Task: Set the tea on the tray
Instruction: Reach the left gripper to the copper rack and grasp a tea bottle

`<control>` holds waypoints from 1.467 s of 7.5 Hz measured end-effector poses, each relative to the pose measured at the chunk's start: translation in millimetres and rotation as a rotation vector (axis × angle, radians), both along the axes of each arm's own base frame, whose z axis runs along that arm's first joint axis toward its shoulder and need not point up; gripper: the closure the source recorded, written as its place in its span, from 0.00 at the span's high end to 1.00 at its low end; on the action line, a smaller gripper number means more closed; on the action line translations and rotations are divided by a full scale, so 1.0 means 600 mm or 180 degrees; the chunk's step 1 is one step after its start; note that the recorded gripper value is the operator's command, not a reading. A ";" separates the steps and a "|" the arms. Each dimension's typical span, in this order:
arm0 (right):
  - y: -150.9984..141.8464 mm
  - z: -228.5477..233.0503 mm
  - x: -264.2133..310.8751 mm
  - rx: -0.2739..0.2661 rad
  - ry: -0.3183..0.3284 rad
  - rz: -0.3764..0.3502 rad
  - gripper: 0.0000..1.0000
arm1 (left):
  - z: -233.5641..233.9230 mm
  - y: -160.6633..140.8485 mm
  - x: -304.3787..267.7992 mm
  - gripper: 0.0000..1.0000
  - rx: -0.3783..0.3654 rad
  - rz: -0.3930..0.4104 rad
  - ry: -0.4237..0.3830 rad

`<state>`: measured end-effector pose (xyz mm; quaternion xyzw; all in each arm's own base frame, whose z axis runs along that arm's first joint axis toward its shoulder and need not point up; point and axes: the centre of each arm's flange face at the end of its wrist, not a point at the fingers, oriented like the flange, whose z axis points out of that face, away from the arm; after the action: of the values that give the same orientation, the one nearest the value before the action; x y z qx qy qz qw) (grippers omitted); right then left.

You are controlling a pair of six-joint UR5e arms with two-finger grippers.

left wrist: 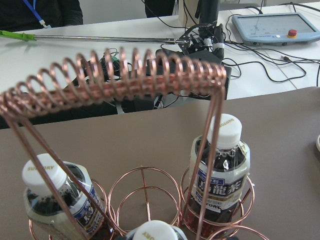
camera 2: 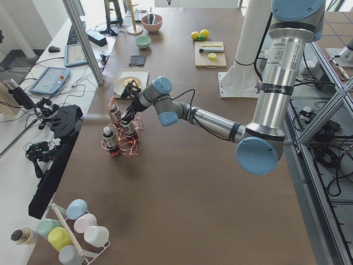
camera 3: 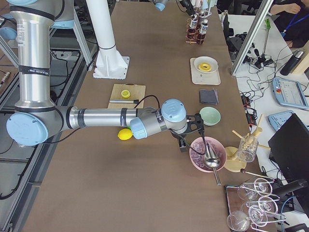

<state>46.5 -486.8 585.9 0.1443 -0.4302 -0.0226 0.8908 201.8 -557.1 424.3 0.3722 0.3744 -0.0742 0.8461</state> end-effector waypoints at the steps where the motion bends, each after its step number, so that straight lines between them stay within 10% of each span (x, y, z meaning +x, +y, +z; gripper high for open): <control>1: -0.001 0.000 0.000 0.0000 0.0001 0.0001 1.00 | 0.005 -0.001 -0.003 0.71 -0.0008 -0.0006 -0.0005; 9: 0.001 0.002 0.000 -0.0003 0.0001 -0.0001 1.00 | 0.027 -0.012 0.006 0.57 -0.0060 -0.0021 -0.0059; 11: 0.001 0.002 0.000 0.0000 -0.0001 -0.0002 1.00 | 0.027 -0.012 0.006 0.00 -0.0060 -0.0021 -0.0059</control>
<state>46.8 -486.0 586.9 0.1442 -0.4304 -0.0228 0.8907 205.6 -564.5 440.6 0.3661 0.3645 -0.0771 0.8527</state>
